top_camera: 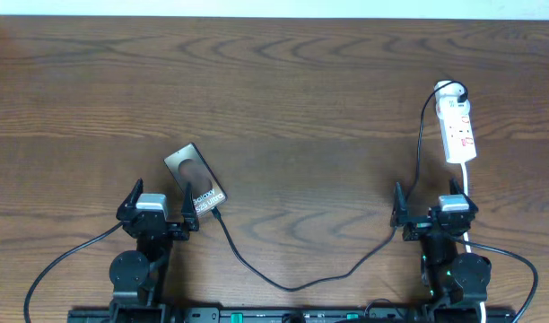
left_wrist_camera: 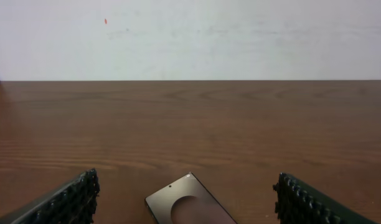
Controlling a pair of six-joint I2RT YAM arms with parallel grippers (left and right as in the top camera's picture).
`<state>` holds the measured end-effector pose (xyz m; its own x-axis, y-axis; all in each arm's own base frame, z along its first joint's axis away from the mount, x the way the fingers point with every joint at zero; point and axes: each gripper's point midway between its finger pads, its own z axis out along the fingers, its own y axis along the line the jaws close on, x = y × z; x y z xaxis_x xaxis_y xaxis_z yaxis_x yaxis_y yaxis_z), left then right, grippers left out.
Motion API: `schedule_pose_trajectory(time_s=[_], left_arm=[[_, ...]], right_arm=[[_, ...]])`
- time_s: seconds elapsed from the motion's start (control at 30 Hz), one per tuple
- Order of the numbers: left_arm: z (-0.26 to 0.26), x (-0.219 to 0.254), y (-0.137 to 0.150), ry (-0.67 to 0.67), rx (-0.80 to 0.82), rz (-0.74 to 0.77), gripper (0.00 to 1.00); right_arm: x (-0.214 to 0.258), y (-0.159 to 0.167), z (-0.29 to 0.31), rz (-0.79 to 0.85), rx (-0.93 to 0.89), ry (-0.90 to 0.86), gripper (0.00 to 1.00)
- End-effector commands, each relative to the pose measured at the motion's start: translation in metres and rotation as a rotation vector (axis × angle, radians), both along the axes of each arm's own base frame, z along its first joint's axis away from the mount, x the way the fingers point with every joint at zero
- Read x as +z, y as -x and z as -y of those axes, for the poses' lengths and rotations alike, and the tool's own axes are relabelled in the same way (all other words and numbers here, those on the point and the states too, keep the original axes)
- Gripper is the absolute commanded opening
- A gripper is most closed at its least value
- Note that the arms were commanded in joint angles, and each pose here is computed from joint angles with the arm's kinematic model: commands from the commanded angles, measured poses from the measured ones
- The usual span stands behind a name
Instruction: Plug charger to phone and switch on socket
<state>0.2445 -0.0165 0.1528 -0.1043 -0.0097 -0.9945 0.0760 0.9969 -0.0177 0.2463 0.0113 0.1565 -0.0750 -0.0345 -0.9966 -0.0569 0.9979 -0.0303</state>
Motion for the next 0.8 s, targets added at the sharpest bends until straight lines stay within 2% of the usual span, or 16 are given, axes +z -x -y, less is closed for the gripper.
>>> schedule_pose_trajectory(time_s=[0.0,0.77], left_arm=[[0.0019,-0.0152,0.0011,-0.008,-0.010,-0.047,0.88],[0.0019,-0.0152,0.0011,-0.008,-0.010,-0.047,0.88]], right_arm=[[-0.0003,0.0002,0.0101,-0.001,-0.061,-0.012,0.99],[0.0005,0.0001,0.0111,0.003,-0.060,-0.013,0.99]])
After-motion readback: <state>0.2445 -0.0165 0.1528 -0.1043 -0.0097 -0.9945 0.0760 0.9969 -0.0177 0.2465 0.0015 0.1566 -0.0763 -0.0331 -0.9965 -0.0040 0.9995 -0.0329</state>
